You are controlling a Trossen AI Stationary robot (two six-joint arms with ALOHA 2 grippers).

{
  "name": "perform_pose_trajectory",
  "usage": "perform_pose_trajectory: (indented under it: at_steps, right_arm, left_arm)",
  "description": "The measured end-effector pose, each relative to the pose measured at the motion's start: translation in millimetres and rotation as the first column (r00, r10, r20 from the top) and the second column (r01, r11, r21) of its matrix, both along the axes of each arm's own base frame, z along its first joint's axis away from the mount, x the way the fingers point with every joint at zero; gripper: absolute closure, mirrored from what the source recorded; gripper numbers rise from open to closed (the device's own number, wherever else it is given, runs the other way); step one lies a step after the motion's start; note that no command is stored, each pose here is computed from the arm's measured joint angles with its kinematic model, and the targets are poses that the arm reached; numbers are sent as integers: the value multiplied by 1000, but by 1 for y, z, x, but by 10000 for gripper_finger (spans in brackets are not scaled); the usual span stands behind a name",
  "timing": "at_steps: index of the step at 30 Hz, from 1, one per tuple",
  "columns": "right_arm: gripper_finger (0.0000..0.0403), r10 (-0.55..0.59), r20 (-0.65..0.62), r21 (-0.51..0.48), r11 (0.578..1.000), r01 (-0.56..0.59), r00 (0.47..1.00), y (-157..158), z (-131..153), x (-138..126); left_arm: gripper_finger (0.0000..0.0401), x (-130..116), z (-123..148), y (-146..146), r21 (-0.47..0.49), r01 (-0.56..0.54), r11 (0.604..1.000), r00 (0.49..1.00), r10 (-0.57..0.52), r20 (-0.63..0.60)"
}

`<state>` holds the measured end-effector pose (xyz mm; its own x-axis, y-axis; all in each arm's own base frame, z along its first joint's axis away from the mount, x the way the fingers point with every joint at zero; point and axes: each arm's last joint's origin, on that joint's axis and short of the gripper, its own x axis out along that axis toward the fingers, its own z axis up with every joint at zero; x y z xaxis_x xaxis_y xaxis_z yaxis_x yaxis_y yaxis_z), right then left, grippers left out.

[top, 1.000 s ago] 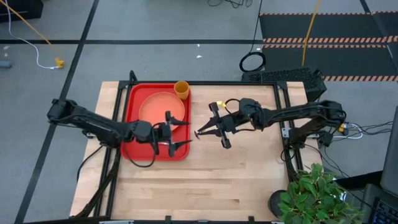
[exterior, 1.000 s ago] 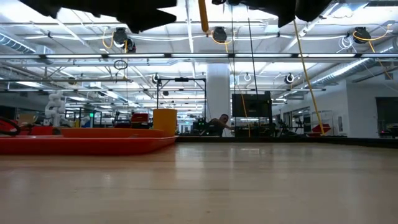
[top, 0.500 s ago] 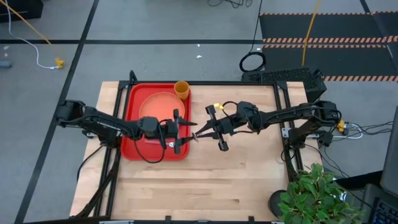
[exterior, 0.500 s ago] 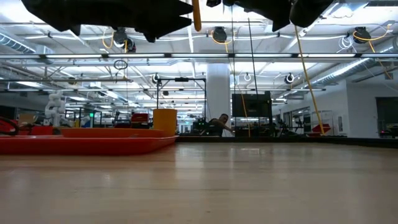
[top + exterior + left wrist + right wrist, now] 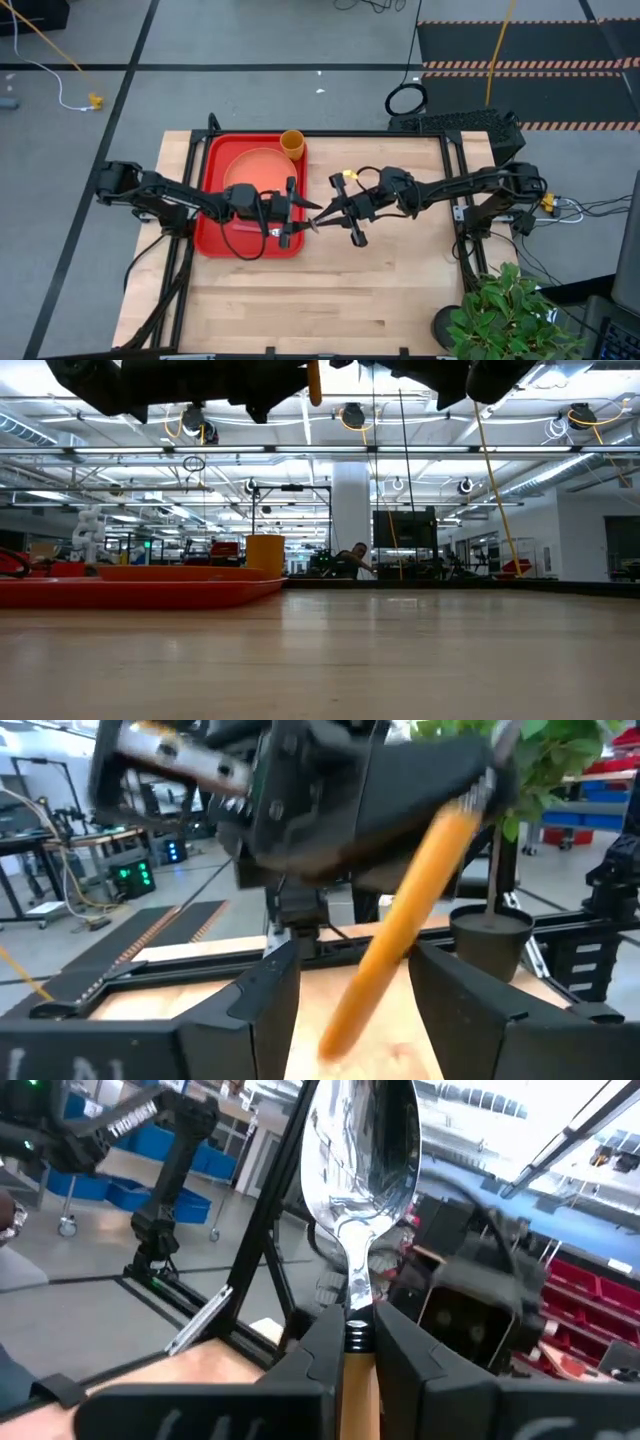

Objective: Pick and place plate/cup/fork/spoon on tray
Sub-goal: Put the yellow spoon on the red serving tray at the bottom of the pink fork

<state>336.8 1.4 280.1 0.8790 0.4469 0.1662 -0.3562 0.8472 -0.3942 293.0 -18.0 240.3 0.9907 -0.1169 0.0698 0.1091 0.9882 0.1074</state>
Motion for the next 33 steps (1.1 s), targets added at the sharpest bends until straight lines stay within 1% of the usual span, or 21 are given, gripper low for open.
perform_pose_trajectory:
  at_steps: [5, 10, 16, 17, 20, 22, 24, 26, 28, 30, 33]
  right_arm:
    - [380, 1, 22, -1, 1000, -1, 1000, 0, -1, 2]
    - [380, 2, 4, 3, 1000, -2, 1000, 0, -4, 3]
    - [381, -16, -1, 25, 1000, 16, 1000, -1, -2, 2]
    - [381, -14, -3, 27, 1000, 14, 1000, -2, -1, 2]
    - [379, -28, -19, 56, 998, 29, 999, -4, -1, 1]
    - [370, -57, -34, 87, 994, 59, 998, -5, -1, 2]
    - [356, -65, -41, 99, 993, 69, 997, -6, -1, 2]
    - [337, -87, -39, 106, 990, 90, 996, -2, 0, 2]
    - [316, -160, -51, 116, 979, 165, 986, 1, -1, 3]
    - [295, -269, -98, 109, 954, 279, 958, 2, -1, 6]
    - [266, -406, -187, 17, 909, 417, 894, 6, 5, 14]
  left_arm:
    - [237, 12, -6, -2, 16, 26, 1000, 999, -25, -38]
    - [291, 17, -9, -1, 33, 41, 999, 997, -38, -68]
    - [368, 11, -4, 2, 47, 72, 996, 991, -66, -119]
    - [377, 9, -3, 2, 49, 71, 996, 989, -64, -130]
    - [377, 0, 4, 3, 56, 48, 997, 984, -38, -171]
    - [377, -8, 9, 4, 62, 6, 998, 978, 7, -207]
    - [377, -19, 15, 2, 87, -63, 994, 966, 83, -243]
    - [377, -31, 19, 2, 130, -165, 978, 935, 197, -294]
    - [377, -42, 20, 2, 190, -265, 945, 888, 317, -335]
    - [377, -53, 22, 1, 241, -327, 914, 844, 397, -360]
    - [377, -65, 25, 0, 311, -407, 859, 783, 504, -366]
